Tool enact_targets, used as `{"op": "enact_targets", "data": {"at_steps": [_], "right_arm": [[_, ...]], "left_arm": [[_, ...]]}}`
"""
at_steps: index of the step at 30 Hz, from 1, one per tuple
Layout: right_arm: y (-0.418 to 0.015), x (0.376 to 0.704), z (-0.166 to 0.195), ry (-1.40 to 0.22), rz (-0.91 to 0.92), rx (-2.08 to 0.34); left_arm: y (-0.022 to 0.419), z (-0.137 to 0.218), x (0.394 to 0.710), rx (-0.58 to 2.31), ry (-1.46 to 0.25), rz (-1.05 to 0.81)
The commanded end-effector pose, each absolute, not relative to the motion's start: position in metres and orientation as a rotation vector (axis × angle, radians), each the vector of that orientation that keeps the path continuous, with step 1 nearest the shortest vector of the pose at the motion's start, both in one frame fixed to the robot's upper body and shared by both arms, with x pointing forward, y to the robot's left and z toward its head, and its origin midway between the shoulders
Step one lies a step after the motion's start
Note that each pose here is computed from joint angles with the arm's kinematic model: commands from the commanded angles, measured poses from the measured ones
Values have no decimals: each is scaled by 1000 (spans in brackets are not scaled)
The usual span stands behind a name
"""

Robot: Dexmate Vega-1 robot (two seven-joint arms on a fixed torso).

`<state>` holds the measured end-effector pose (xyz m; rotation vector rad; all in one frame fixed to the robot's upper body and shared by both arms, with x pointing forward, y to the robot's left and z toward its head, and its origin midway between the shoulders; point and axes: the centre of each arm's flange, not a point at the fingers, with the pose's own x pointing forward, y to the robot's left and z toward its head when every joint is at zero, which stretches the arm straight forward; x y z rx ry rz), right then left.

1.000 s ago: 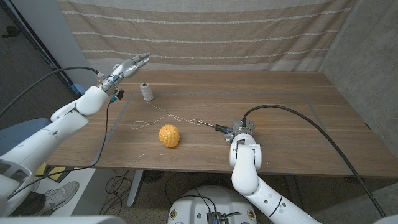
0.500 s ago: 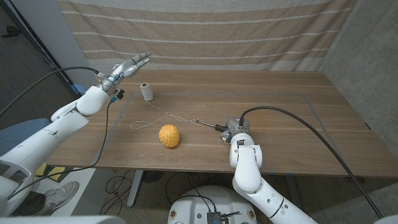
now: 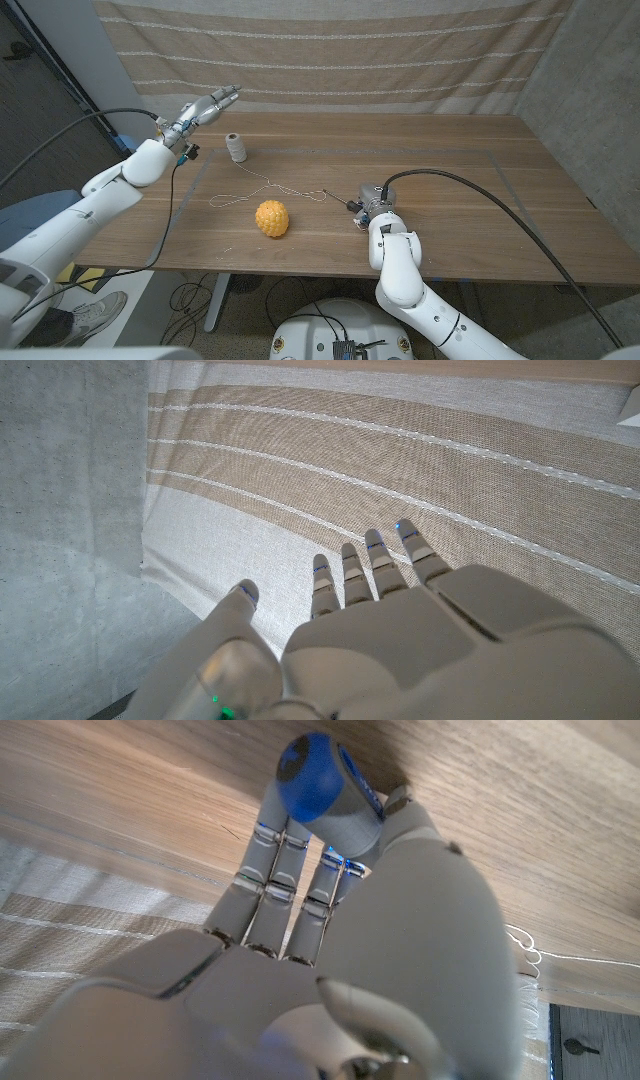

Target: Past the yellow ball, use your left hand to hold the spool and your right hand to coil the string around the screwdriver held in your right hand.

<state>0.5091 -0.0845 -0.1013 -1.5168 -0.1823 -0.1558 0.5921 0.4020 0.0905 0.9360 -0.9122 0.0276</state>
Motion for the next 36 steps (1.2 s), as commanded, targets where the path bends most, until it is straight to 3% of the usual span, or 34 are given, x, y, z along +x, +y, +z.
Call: {"op": "enact_targets", "data": {"at_steps": [1, 15, 36], "right_arm": [[-100, 496, -96, -521, -377, -1322], [-114, 473, -93, -833, -552, -1126], [-116, 462, -83, -915, -558, -1101]], "left_arm": [[397, 99, 588, 1063, -870, 96], [381, 120, 566, 1447, -698, 355], [381, 128, 603, 1637, -383, 342]]}}
